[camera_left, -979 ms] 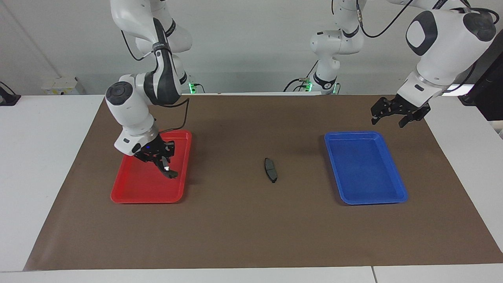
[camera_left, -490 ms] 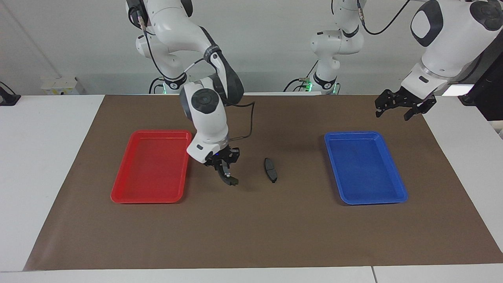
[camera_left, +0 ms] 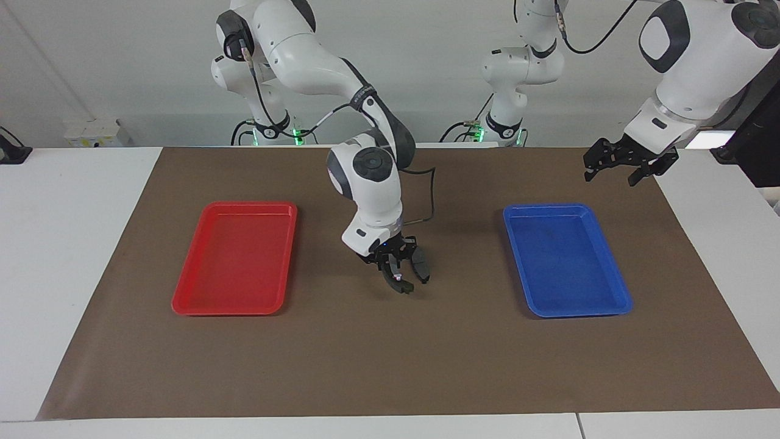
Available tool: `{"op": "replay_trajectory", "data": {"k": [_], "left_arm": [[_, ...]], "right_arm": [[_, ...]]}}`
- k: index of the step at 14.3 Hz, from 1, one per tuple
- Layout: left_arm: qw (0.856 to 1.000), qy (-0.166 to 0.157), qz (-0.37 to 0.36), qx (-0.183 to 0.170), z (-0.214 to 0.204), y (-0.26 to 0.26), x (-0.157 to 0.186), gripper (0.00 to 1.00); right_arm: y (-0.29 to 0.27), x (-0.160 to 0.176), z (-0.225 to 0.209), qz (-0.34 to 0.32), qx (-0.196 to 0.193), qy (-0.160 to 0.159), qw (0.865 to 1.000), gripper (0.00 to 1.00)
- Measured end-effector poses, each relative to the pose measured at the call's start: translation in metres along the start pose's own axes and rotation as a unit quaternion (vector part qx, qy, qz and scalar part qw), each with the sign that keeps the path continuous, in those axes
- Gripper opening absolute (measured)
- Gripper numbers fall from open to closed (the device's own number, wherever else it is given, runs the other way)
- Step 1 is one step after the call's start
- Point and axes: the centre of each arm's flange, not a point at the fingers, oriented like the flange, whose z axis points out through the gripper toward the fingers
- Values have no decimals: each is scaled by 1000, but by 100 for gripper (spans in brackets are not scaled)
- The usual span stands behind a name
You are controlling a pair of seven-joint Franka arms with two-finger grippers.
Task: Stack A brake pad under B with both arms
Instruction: 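Carry the curved pad with the right gripper above the dark pad, then lower the curved pad onto the dark pad with the right gripper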
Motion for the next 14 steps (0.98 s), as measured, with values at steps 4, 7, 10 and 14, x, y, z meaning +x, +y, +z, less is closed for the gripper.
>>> {"op": "replay_trajectory", "data": {"k": [4,7,10,14], "left_arm": [[1000,5,-1,9,-6,-1,-3,97],[1000,5,-12,10,-6,-1,-4,97],[1000,5,-14,10,-6,-2,-4,98],[1000,5,-15,10,-6,-2,-4,98]], "right_arm": [[-33,-16,31,1,3,0,1000,44],[-39,-15,41,-2,3,-2,1000,44],[-45,-19,48,-7,2,-5,1000,44],[-47,-20,50,-12,-1,-4,1000,44]]}}
